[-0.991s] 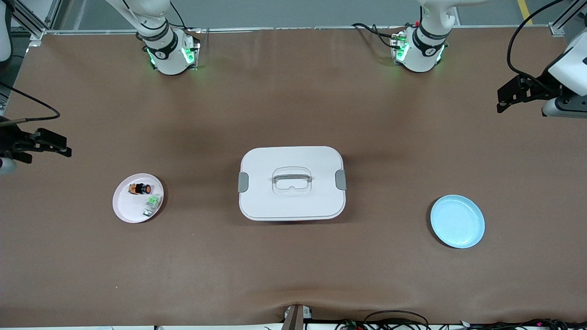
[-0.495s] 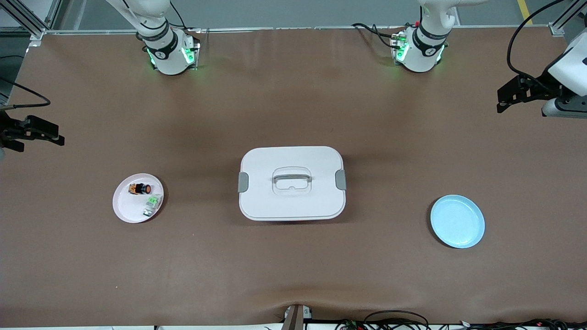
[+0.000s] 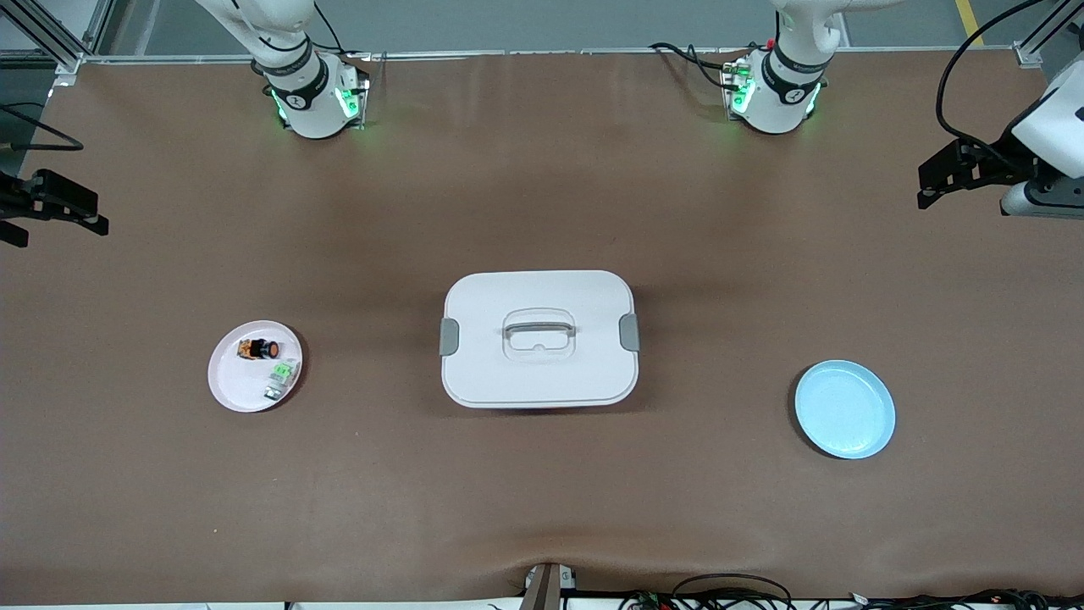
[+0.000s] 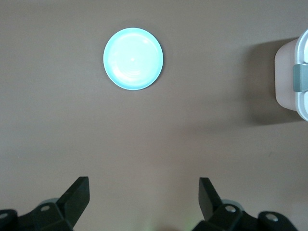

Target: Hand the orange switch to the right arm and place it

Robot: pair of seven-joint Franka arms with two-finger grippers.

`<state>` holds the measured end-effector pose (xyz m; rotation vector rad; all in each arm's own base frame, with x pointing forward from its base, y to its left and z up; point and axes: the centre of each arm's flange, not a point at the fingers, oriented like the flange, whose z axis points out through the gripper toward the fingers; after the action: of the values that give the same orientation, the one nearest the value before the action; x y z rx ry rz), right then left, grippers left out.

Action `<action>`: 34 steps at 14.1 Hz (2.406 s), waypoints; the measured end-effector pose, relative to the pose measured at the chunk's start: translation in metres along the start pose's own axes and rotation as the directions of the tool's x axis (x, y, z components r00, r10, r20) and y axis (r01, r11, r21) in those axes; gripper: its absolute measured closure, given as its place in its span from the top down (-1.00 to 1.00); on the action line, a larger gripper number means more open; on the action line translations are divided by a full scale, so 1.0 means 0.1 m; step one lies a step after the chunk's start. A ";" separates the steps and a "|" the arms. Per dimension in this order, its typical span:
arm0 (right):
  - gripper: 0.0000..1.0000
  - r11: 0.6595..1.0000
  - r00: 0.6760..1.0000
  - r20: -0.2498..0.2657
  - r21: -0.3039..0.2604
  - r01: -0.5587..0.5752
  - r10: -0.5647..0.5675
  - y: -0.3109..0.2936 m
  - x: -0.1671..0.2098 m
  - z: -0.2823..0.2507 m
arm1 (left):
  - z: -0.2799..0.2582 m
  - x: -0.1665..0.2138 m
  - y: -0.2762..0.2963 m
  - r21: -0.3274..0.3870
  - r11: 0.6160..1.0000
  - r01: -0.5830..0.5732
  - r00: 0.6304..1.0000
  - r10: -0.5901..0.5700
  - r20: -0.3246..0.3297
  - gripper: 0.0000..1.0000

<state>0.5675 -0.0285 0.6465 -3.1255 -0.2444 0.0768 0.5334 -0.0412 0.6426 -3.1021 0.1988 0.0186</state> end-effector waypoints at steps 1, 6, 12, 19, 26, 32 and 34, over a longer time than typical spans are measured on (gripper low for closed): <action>1.00 1.000 1.000 0.003 -0.001 0.005 -0.005 -0.03 0.00 0.01 | 0.00 0.00 0.00 0.000 1.000 0.000 1.000 0.000 0.000 1.00; 1.00 0.999 0.999 0.007 -0.012 -0.036 0.036 -0.32 -0.03 0.00 | 0.00 0.00 0.00 0.000 1.000 0.000 1.000 0.000 0.000 1.00; 1.00 0.998 0.998 0.014 0.021 -0.058 0.058 -0.38 -0.15 0.07 | 0.00 0.00 0.00 0.000 1.000 0.000 1.000 0.000 0.000 1.00; 1.00 0.997 0.997 0.016 0.020 -0.079 0.079 -0.30 -0.22 0.06 | -0.01 0.01 0.00 0.000 1.000 0.000 1.000 0.000 -0.010 1.00; 1.00 0.995 0.995 0.009 0.022 -0.100 0.100 -0.20 -0.29 0.13 | -0.02 0.01 -0.06 0.001 1.000 0.010 1.000 -0.010 -0.015 1.00; 1.00 0.992 0.992 -0.005 0.025 -0.123 0.124 -0.10 -0.44 0.13 | -0.02 0.01 -0.06 0.001 1.000 0.011 1.000 -0.011 -0.016 1.00; 1.00 0.991 0.991 -0.008 0.026 -0.132 0.132 -0.07 -0.44 0.13 | -0.02 0.01 -0.06 0.001 1.000 0.011 1.000 -0.011 -0.016 1.00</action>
<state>0.5221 -0.0285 0.6356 -3.1124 -0.0363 0.0640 0.5349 -0.0355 0.6449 -3.1032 0.1821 -0.0065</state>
